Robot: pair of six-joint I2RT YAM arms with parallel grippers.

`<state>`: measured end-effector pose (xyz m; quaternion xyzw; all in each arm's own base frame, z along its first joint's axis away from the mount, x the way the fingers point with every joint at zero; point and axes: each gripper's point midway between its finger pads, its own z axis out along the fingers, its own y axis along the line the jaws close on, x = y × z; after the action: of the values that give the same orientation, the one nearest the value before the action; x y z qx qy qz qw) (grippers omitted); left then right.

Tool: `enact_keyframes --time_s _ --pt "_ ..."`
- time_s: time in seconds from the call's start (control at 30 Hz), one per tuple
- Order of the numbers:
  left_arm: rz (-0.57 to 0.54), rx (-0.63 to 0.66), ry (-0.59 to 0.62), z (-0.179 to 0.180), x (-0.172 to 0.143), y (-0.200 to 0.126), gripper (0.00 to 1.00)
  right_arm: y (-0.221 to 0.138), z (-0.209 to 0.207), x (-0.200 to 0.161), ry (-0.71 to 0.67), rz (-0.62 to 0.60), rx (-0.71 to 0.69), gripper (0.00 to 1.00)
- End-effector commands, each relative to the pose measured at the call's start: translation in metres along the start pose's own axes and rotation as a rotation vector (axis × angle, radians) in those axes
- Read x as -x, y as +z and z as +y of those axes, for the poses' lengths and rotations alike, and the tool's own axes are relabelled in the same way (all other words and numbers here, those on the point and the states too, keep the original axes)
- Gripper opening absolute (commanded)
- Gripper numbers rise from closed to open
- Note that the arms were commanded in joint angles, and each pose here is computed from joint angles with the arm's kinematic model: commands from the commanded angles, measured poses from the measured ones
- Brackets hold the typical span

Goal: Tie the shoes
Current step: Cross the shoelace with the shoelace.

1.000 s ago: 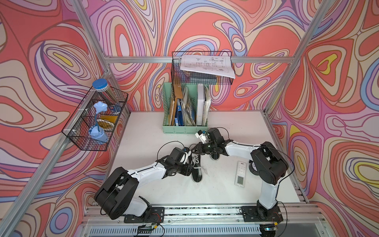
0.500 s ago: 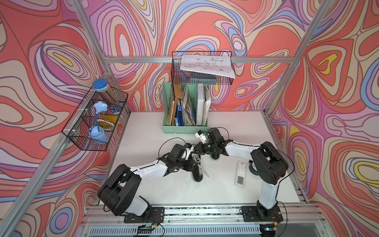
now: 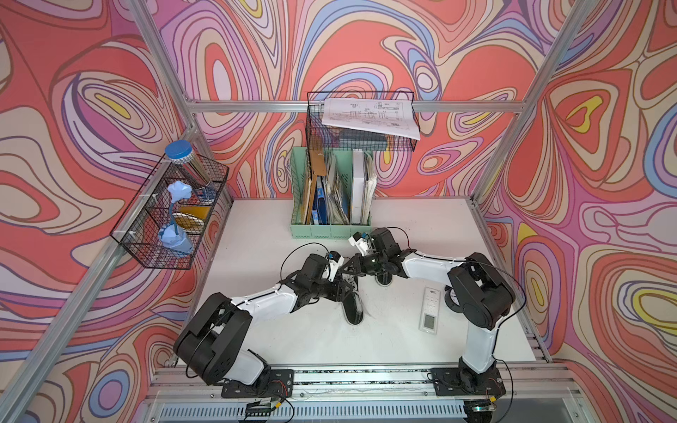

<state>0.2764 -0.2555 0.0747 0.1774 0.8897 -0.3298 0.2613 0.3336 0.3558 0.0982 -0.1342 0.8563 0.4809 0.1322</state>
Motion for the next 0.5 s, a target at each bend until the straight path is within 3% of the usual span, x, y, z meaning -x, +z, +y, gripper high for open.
enact_keyframes --time_s 0.0,0.3,0.47 --pt "-0.032 -0.037 0.007 -0.006 0.005 -0.004 0.61 0.000 0.006 0.007 -0.025 -0.011 0.016 0.00" --pt "-0.065 -0.088 0.027 -0.017 0.006 -0.015 0.75 0.000 0.006 0.008 -0.024 -0.016 0.019 0.00" --pt "-0.064 -0.024 0.012 -0.004 0.003 -0.011 0.75 -0.001 0.007 0.007 -0.024 -0.016 0.021 0.00"
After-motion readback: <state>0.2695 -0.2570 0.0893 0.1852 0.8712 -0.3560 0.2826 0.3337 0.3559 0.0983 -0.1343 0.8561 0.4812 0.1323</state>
